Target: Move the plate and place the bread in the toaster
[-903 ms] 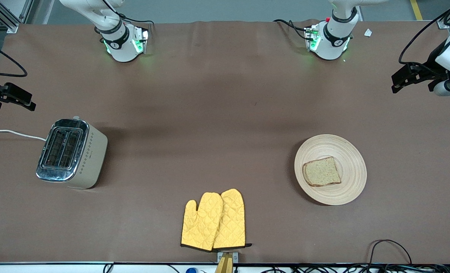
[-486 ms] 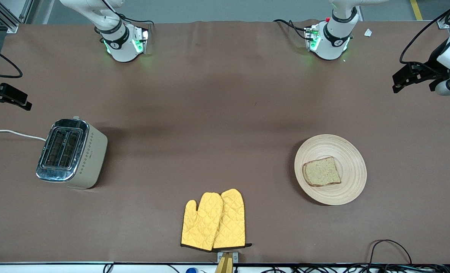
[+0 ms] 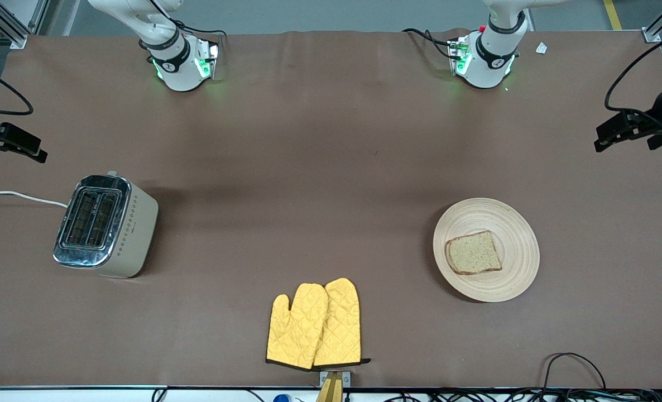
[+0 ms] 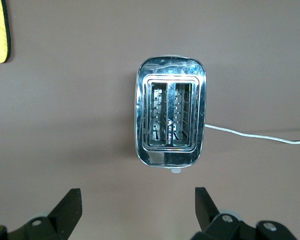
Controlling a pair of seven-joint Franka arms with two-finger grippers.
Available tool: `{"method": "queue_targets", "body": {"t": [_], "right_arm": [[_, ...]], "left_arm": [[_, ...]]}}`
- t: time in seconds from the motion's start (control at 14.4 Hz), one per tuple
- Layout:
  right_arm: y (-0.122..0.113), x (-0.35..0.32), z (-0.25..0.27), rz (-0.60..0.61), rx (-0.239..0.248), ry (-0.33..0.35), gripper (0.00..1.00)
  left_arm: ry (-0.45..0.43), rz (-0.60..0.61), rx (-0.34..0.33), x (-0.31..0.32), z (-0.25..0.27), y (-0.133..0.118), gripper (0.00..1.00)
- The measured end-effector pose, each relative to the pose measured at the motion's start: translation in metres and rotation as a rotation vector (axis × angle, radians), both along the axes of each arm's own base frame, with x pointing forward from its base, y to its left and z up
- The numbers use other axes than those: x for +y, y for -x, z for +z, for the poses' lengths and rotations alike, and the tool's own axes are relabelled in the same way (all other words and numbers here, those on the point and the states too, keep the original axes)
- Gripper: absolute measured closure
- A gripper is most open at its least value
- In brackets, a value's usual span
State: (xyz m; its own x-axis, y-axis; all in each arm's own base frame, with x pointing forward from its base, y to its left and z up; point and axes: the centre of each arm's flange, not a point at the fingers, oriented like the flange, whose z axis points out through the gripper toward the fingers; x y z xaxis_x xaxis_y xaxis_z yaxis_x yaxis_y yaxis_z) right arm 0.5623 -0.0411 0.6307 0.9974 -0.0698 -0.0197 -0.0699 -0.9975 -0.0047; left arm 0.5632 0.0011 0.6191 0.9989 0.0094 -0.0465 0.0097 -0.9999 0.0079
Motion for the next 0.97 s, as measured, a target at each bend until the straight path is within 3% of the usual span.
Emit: {"method": "queue_targets", "body": {"t": [0.28,0.62,0.97], "right_arm": [[0.0,0.0,-0.001,0.0,0.002,-0.001,0.0],[0.0,-0.001,-0.003,-0.001,0.005,-0.001,0.0],[0.0,-0.001,-0.004,-0.002,0.009,-0.002,0.0]], "left_arm": [[0.182,0.096,0.066,0.064,-0.046,-0.019,0.0],[0.39,0.081,0.123,0.128,-0.127,-0.04,0.0],[0.597,-0.023,0.077,0.186,-0.225,-0.056,0.0]]}}
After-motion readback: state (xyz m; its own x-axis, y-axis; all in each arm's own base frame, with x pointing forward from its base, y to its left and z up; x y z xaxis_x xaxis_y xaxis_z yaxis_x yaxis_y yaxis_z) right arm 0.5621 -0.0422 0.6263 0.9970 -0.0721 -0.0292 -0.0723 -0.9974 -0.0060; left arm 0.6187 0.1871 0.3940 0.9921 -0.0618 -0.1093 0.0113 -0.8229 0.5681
